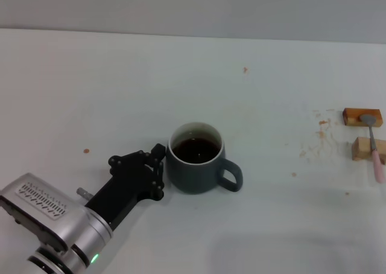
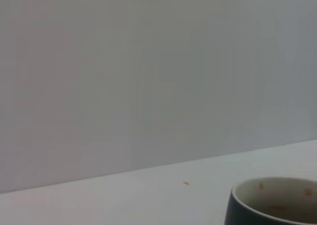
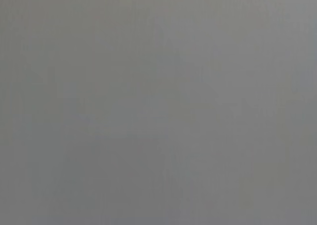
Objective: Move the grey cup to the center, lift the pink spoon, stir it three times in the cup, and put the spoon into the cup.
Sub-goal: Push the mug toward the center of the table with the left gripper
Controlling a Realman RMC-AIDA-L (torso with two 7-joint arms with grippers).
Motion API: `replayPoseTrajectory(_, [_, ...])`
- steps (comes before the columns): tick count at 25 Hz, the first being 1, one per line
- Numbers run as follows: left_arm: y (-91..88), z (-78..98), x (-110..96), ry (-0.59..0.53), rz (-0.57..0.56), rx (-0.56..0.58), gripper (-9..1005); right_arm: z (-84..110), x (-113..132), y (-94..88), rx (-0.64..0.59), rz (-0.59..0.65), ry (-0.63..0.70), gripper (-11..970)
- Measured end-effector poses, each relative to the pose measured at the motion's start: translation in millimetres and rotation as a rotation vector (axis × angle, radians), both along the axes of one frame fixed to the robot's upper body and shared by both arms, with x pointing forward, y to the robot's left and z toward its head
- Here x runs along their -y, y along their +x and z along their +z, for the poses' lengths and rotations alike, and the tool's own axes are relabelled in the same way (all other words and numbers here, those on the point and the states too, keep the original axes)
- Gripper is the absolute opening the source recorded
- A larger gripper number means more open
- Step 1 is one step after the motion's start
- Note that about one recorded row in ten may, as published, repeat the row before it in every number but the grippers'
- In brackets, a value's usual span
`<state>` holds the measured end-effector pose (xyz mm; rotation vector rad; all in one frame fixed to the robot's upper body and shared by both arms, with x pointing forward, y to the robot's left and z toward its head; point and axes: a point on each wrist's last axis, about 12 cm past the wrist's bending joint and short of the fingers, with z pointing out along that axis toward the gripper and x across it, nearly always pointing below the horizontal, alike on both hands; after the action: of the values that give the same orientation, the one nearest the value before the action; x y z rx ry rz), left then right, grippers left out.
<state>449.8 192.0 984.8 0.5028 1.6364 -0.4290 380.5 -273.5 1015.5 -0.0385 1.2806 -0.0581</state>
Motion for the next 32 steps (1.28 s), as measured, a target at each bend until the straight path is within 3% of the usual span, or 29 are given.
replayPoseTrajectory(12, [3.2, -3.4, -16, 0.029, 0.059, -0.003, -2, 0.0, 0, -0.3, 0.000, -0.001, 0.000, 723])
replayPoseTrajectory(32, [-4.4, 4.6, 24, -0.034, -0.084, -0.013, -2, 0.0, -1, -0.9, -0.001, -0.002, 0.006, 724])
